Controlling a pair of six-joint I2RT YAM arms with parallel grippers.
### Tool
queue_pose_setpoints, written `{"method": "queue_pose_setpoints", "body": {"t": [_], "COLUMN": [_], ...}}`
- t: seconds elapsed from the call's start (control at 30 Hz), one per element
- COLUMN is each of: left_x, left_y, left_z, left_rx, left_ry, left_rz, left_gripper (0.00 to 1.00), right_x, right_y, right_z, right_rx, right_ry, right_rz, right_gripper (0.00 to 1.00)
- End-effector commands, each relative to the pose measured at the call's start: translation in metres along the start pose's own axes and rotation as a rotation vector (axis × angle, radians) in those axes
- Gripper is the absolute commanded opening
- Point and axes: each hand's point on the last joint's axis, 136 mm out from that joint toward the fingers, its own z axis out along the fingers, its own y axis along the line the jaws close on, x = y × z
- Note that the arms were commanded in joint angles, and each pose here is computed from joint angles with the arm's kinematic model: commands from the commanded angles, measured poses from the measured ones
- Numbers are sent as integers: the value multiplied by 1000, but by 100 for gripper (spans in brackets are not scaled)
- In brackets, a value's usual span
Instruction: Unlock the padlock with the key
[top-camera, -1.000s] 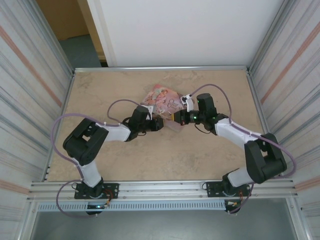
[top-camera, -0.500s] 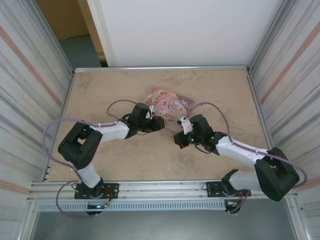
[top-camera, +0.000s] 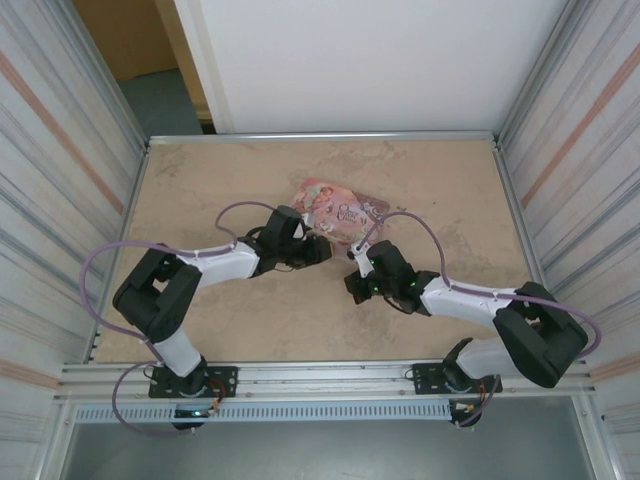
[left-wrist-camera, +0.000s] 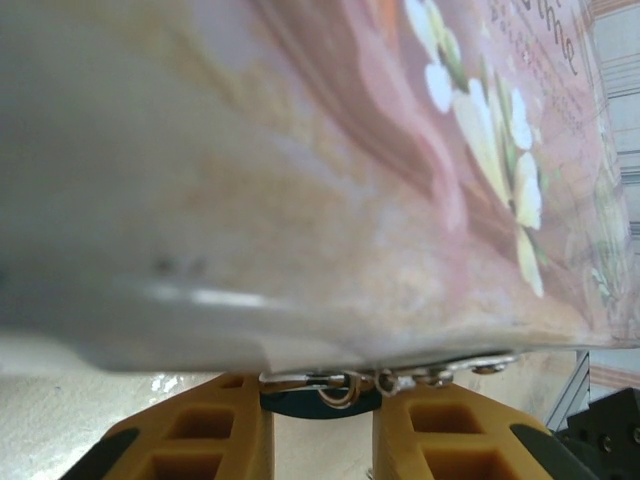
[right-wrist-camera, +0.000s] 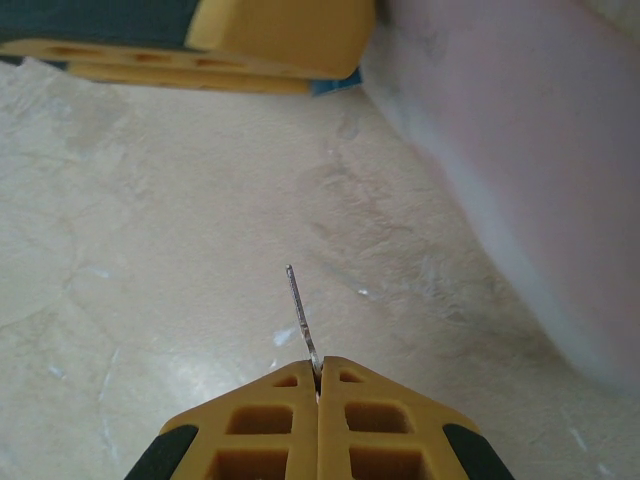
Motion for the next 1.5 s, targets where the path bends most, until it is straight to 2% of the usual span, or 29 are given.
{"method": "queue_pose_setpoints", "body": {"t": [0.0,0.53,1.47], "left_x": [-13,-11,-9], "left_y": [-36,-35,-32], "left_z": [-15,-17,-18], "left_rx": [86,80,71], "left_ry": [-34,-32,-35], "left_rz": [9,2,-2], "left_gripper": [6,6,6], "right_x": [-21,-42,-54], "right_y": [0,1,2], "right_z": [4,14,16], "right_rx": [29,36,29], "right_ry": [-63,-124,-167], "right_rz": [-42,-38,-11], "right_gripper": [0,0,0]}}
